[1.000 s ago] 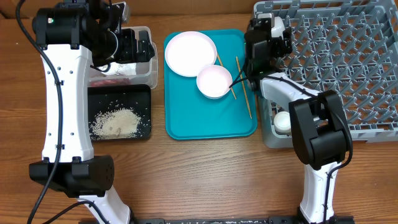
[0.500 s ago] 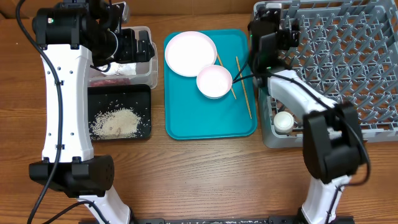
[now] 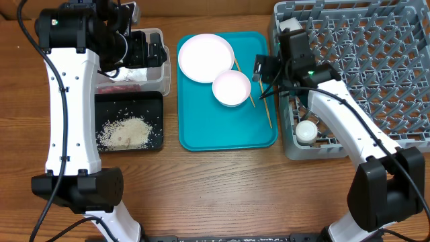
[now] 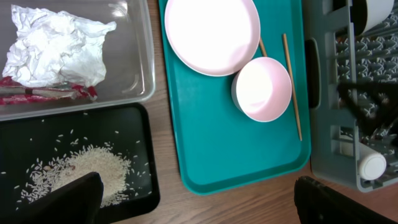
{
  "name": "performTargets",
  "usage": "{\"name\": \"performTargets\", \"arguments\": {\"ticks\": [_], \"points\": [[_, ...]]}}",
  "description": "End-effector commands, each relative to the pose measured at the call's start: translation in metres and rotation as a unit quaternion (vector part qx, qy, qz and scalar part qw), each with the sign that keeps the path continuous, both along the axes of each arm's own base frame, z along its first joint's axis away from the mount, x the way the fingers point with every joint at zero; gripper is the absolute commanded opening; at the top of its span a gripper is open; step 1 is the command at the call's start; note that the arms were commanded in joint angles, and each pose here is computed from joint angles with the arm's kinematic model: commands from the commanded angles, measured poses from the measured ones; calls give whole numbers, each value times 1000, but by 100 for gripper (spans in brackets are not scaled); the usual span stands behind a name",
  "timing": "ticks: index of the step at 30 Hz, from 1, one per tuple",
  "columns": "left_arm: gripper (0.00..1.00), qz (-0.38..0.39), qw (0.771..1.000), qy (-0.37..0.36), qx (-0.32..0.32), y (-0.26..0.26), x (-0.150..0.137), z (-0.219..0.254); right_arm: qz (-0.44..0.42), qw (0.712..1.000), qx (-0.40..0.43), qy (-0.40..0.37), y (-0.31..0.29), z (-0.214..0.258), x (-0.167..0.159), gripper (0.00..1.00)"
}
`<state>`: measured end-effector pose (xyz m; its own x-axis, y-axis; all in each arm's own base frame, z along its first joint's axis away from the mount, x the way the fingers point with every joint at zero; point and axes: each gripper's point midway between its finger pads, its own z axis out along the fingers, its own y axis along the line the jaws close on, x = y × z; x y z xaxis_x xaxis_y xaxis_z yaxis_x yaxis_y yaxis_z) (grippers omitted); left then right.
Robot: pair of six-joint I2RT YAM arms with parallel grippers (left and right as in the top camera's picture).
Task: Sort waste into correct bins and load items into the dishwasher
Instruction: 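Reach the right gripper to the small pink bowl on the teal tray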
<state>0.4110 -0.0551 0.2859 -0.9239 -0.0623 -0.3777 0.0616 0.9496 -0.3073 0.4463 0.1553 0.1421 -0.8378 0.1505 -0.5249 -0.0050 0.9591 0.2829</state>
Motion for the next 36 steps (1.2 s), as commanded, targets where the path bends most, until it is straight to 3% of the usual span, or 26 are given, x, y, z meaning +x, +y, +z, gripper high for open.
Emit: {"name": "performTargets", "arguments": {"ticks": [1, 4, 9, 13, 24, 32, 36], "points": [[100, 0, 1000, -1, 1, -1, -1, 1, 30, 997, 56, 46, 30, -6, -20, 94], [100, 0, 1000, -1, 1, -1, -1, 1, 45, 997, 36, 60, 36, -17, -28, 91], [100, 0, 1000, -1, 1, -1, -1, 1, 31, 998, 10, 52, 33, -21, -25, 70], [100, 0, 1000, -1, 1, -1, -1, 1, -1, 998, 2, 61, 27, -34, -20, 62], [100, 0, 1000, -1, 1, -1, -1, 1, -47, 994, -21, 95, 21, -95, -6, 51], [100, 0, 1000, -1, 2, -1, -1, 1, -47, 994, -21, 93, 23, -103, -2, 27], [100, 0, 1000, -1, 1, -1, -1, 1, -47, 995, -20, 90, 24, -109, 2, 26]]}}
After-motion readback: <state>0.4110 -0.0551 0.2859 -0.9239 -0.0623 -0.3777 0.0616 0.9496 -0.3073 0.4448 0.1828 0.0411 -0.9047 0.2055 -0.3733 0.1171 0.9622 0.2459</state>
